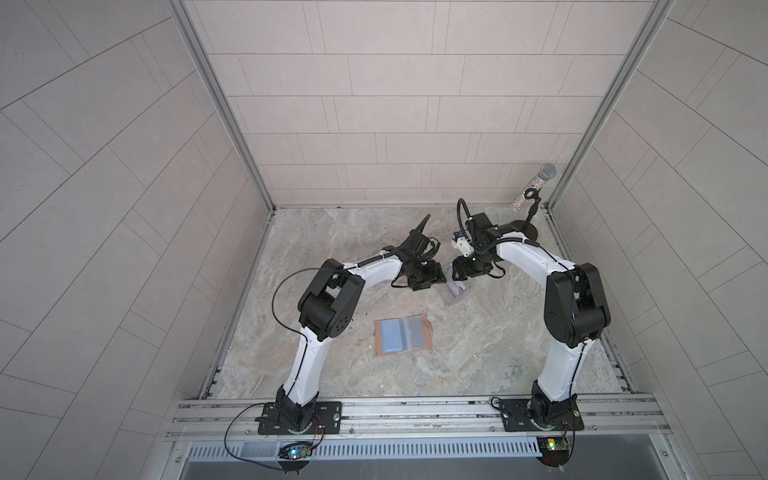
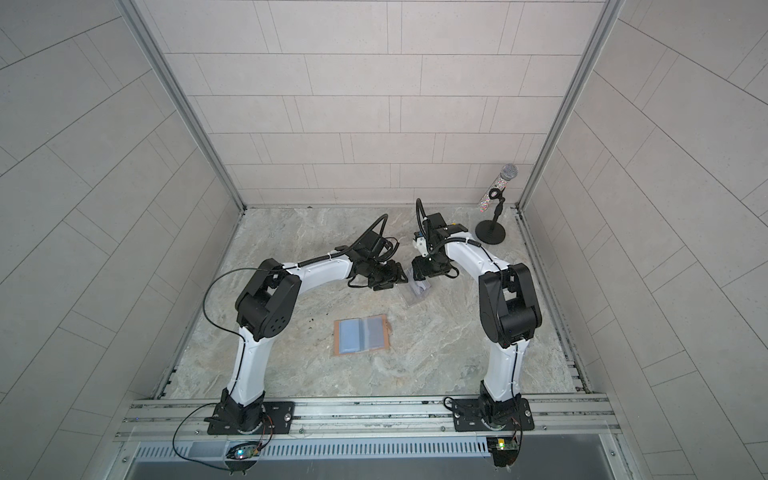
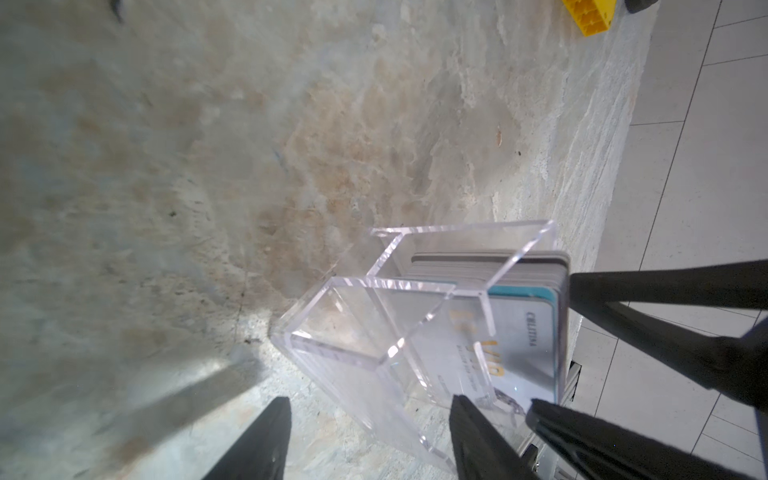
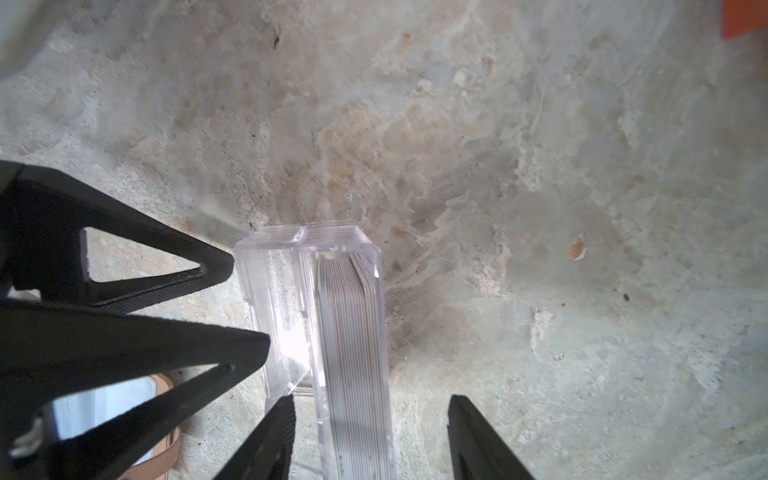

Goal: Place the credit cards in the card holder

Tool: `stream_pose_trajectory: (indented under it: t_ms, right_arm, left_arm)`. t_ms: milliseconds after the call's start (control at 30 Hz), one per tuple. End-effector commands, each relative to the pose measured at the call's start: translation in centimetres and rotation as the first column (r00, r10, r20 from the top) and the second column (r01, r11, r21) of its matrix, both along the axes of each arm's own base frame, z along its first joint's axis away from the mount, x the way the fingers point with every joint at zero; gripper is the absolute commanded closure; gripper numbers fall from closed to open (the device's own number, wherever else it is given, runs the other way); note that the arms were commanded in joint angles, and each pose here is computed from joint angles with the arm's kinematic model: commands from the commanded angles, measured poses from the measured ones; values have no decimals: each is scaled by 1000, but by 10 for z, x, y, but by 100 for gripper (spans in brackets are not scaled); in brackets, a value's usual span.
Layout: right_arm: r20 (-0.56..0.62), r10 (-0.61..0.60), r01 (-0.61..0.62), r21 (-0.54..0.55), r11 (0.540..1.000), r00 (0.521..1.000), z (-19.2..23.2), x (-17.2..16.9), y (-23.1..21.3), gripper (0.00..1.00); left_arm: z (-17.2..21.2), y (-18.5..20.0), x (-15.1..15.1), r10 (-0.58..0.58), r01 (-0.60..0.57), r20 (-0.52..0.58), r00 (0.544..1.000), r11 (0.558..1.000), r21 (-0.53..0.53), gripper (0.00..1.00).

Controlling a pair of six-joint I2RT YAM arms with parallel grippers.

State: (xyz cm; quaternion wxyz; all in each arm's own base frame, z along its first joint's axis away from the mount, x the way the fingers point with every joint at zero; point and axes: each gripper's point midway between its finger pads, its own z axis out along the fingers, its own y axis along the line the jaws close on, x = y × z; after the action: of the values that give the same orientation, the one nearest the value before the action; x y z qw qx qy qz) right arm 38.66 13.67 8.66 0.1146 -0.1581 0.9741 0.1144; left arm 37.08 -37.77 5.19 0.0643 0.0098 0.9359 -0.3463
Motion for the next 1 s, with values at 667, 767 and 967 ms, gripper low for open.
stream_pose_trajectory:
  t_ms: [667,767,967]
  right_arm:
    - [-27,-3,1,-77,997,1000,-21,5,-11,42]
    - [-27,0,-2,-80,997,1000,-20,5,-11,43]
    - [-11,2,-3,-102,995,1000,-15,5,-11,44]
  left_arm:
    - [-41,15,-17,0,6,-71,997,996,85,41]
    - [-44,17,-18,-1,8,-74,997,995,99,42]
    - [-49,23,-21,-3,13,-79,997,992,126,45]
